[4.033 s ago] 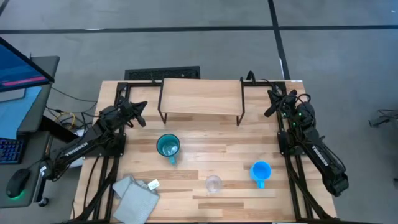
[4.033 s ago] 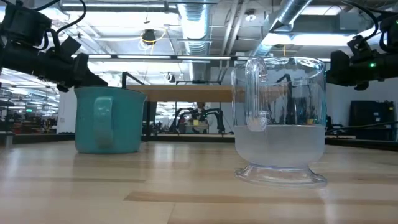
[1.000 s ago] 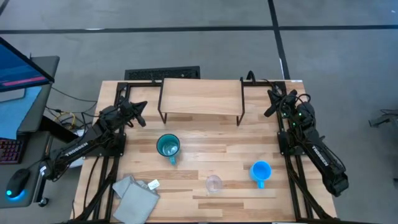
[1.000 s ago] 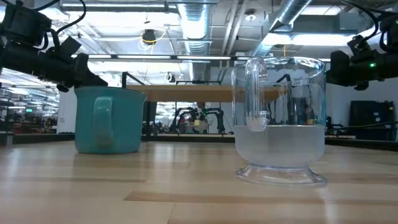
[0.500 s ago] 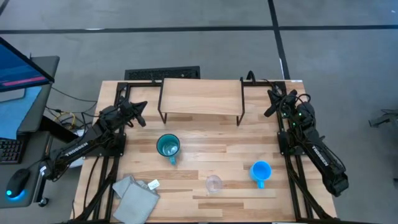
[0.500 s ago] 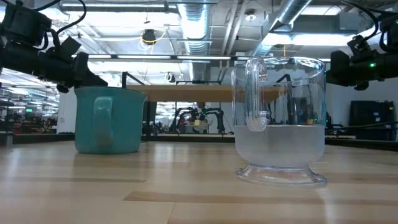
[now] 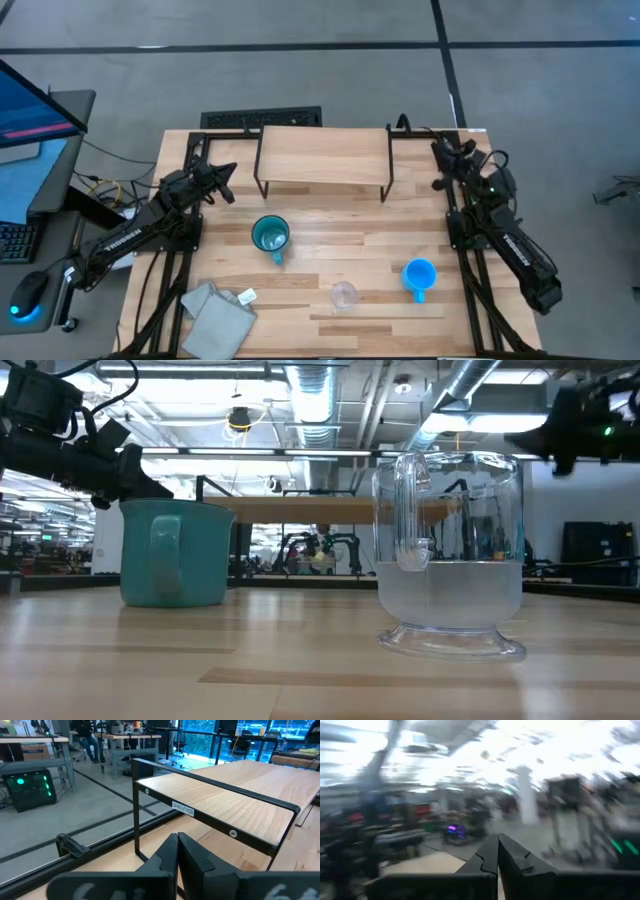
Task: Stack small to large cups/mugs on shelf
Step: Put the dark blue mug on the shelf
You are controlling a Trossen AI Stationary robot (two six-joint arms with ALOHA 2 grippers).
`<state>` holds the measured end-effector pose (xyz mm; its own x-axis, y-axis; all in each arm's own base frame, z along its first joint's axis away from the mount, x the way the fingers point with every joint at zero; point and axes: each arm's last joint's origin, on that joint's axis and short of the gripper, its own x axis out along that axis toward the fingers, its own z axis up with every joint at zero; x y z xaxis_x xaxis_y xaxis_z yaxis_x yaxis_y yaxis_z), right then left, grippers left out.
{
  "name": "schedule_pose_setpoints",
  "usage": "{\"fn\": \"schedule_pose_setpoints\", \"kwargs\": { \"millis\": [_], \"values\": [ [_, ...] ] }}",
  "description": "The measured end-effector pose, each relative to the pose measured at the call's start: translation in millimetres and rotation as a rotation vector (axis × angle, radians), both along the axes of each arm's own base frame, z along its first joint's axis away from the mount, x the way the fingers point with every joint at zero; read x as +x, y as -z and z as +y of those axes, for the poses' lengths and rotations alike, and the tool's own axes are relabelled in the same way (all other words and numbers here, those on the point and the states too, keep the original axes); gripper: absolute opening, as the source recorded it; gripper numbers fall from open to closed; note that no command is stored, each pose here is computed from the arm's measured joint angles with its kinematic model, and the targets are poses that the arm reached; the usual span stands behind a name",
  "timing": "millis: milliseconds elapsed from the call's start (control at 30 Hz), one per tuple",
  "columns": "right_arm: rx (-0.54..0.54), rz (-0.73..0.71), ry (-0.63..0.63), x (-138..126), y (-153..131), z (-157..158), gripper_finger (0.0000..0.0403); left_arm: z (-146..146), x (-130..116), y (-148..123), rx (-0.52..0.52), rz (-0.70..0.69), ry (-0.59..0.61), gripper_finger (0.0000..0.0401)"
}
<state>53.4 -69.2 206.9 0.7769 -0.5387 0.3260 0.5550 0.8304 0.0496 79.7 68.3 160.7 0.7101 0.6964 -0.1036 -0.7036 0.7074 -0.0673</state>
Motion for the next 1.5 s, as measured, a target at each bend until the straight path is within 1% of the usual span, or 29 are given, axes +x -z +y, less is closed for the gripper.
{"fn": "schedule_pose_setpoints", "kwargs": {
  "millis": [67, 333, 400, 567, 733, 800, 933, 1000, 1200, 1333, 1500],
  "values": [
    [-0.047, -0.015, -0.034, 0, -12, 5, 0.0027, 0, 0, 0, 0.002, 0.002, 0.0, 0.0],
    [-0.124, -0.074, -0.117, -3, -58, 22, 0.0029, 0, 0, 0, 0.002, 0.002, 0.0, 0.0],
    [-0.122, -0.072, -0.135, -3, -69, 23, 0.0028, 0, 0, 0, 0.002, 0.002, 0.0, 0.0],
    [-0.088, -0.002, -0.167, 5, -90, 19, 0.0028, 0, 0, 0, -0.005, -0.005, -0.001, 0.0],
    [-0.027, 0.042, -0.222, 21, -107, 7, 0.0028, 0, 0, 0, -0.01, -0.009, -0.002, 0.0],
    [-0.025, 0.062, -0.272, 29, -114, 5, 0.0027, 0, 0, 0, -0.01, -0.01, -0.003, 0.0],
    [-0.154, 0.165, -0.485, 49, -125, 8, 0.0028, 0, 0, 0, -0.01, -0.01, -0.003, 0.0],
    [-0.177, 0.185, -0.551, 59, -130, 9, 0.0029, 0, 0, 0, -0.01, -0.01, -0.002, 0.0],
    [-0.129, 0.305, -0.612, 85, -141, 18, 0.0027, 0, 0, 0, -0.012, -0.011, -0.003, 0.0],
    [-0.064, 0.377, -0.631, 102, -146, 24, 0.0028, 0, 0, 0, -0.012, -0.012, -0.003, 0.0],
    [-0.074, 0.403, -0.672, 117, -162, 37, 0.0028, 0, 0, 0, -0.012, -0.012, -0.003, 0.0]
  ]
}}
